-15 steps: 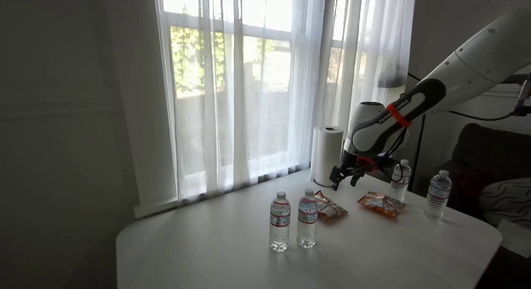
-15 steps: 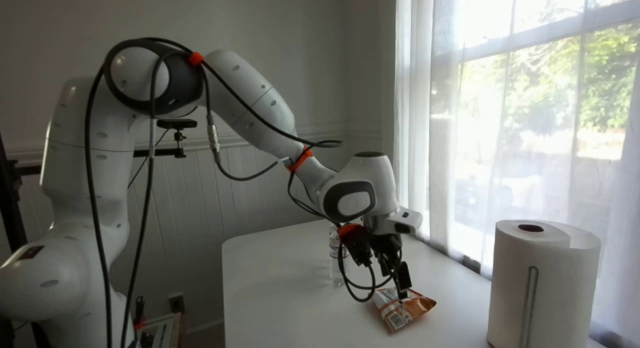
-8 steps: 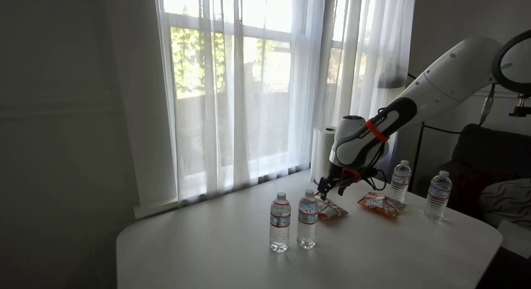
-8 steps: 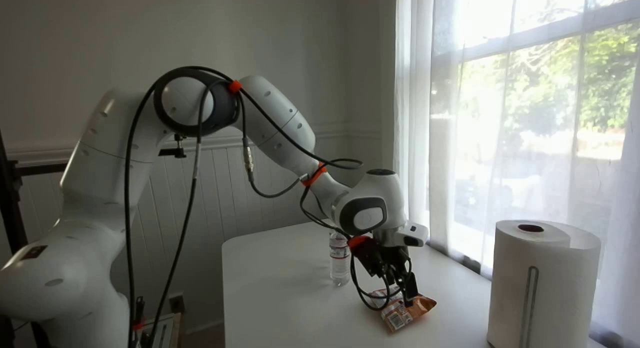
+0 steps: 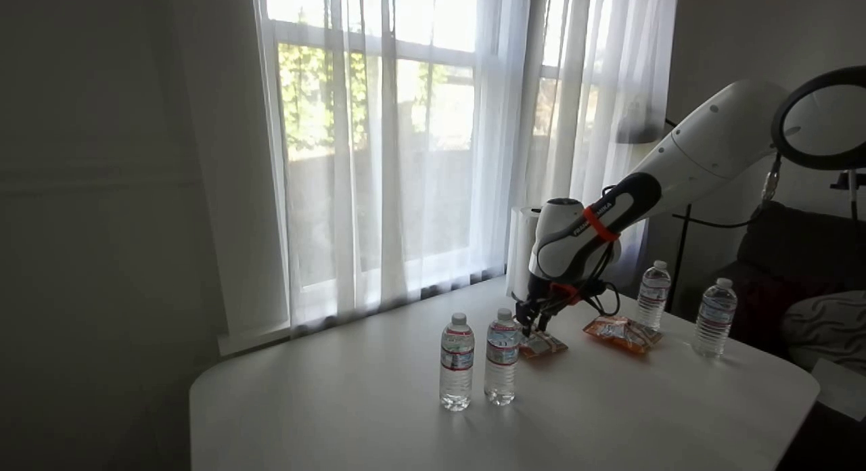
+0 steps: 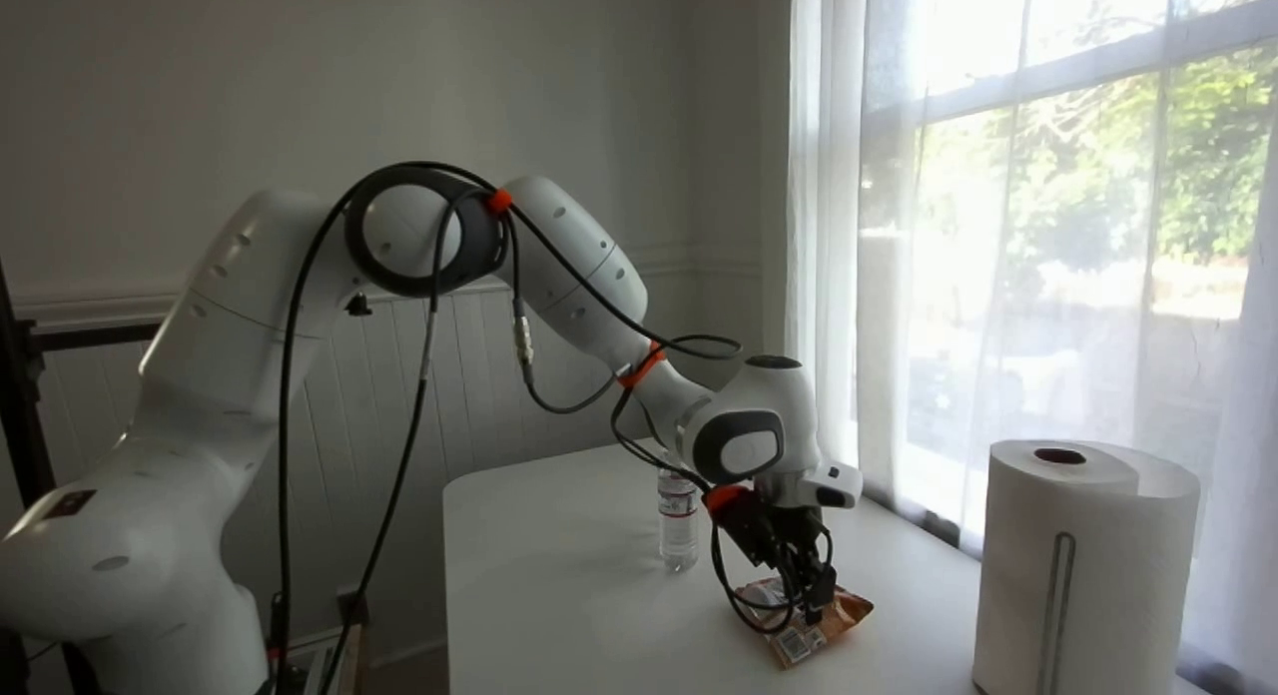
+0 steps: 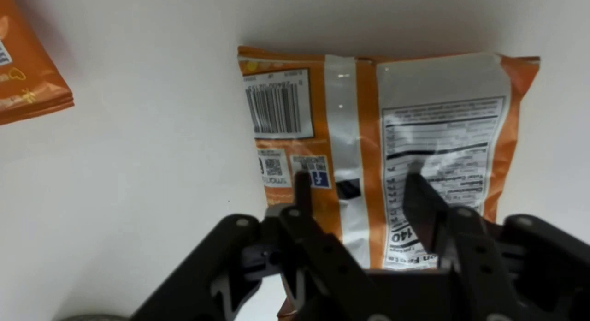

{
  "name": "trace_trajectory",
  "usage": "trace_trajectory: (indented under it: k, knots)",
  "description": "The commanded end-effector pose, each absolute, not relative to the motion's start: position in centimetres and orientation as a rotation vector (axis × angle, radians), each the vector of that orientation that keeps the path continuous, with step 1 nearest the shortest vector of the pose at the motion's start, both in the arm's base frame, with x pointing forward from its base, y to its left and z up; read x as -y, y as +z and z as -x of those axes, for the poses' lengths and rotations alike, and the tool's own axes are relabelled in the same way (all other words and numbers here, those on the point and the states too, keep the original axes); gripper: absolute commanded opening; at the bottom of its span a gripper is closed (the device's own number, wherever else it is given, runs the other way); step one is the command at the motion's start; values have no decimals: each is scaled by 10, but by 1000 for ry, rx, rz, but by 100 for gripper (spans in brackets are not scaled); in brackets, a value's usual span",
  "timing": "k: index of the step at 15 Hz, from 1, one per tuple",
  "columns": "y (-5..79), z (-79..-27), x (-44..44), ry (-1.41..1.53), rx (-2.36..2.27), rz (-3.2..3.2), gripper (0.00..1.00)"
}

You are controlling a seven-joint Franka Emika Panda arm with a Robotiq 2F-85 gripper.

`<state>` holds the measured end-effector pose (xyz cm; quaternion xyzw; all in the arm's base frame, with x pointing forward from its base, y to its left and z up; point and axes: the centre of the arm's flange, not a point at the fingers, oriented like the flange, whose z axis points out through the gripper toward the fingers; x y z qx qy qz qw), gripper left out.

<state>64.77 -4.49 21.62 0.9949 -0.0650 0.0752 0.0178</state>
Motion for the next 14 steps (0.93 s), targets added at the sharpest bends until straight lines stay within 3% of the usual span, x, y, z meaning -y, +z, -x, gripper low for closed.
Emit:
trace_trajectory:
  k: [1, 5, 14]
  knots:
    - [215, -658, 47, 200, 156, -3095, 24]
    - [221, -655, 45, 176, 140, -3104, 1]
    - [270, -619, 52, 77, 92, -3122, 0]
